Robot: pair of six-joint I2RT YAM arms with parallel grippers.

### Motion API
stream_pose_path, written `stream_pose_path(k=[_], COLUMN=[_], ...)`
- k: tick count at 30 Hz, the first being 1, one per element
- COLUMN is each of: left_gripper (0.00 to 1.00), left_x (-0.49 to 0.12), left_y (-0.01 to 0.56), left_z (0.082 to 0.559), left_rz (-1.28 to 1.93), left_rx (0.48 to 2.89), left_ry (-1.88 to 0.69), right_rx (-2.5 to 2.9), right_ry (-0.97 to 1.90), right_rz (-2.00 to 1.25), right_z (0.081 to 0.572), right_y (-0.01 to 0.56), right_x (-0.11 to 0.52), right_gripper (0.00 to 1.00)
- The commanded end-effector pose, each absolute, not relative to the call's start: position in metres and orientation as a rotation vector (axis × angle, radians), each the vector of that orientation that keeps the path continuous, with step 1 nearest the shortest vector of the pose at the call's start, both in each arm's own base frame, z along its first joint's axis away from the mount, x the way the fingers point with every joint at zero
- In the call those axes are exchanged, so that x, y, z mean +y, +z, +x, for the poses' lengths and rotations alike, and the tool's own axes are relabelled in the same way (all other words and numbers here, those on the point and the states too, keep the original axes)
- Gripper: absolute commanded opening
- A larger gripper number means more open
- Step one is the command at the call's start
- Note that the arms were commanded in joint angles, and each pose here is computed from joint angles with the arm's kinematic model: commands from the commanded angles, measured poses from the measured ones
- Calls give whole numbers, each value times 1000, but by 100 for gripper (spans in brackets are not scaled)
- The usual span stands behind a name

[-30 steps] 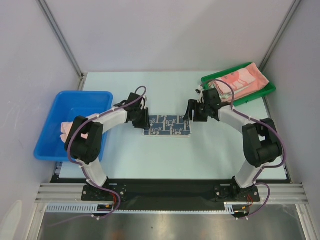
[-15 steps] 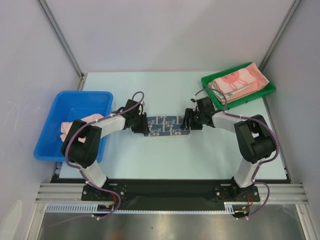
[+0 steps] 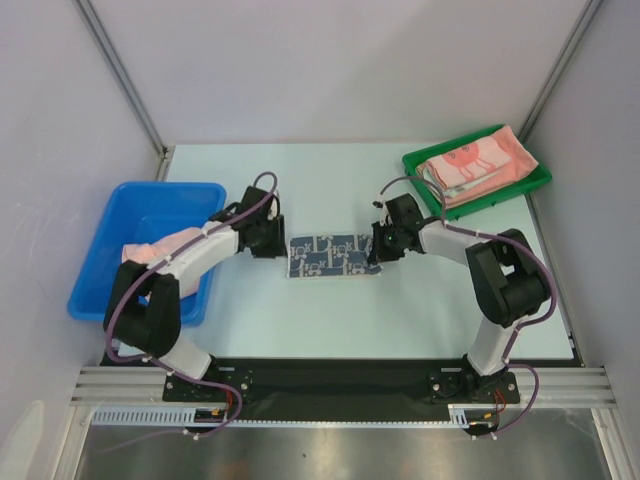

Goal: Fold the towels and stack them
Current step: Neatly place the folded towel into the bin

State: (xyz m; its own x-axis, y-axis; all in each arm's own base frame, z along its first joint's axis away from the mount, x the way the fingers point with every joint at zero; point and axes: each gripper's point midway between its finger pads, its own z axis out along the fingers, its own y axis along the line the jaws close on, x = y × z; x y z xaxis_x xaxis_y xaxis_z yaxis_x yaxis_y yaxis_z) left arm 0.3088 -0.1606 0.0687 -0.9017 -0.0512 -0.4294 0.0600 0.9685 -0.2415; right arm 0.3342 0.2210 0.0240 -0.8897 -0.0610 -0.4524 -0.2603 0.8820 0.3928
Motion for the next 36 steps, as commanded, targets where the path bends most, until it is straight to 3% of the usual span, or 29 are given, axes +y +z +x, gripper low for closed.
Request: stream_pose_path(k=[1, 12, 23, 36], left_gripper=[43, 45, 45, 45], left_x=[-145, -127, -138, -150], left_y=[144, 169, 154, 164], left_z=[333, 339, 344, 344], left_rz=[78, 186, 239, 258], left_rx=[2494, 2405, 2439, 2430], left_ry=[-252, -178, -229, -397], right_rx=[2604, 2484, 2464, 2208], right_ry=[470, 262, -65, -261], right_rz=[-352, -460, -349, -417], right_z=[345, 424, 509, 565], right_y=[53, 171, 211, 254], right_x=[195, 103, -21, -91], right_gripper=[0, 0, 0, 0])
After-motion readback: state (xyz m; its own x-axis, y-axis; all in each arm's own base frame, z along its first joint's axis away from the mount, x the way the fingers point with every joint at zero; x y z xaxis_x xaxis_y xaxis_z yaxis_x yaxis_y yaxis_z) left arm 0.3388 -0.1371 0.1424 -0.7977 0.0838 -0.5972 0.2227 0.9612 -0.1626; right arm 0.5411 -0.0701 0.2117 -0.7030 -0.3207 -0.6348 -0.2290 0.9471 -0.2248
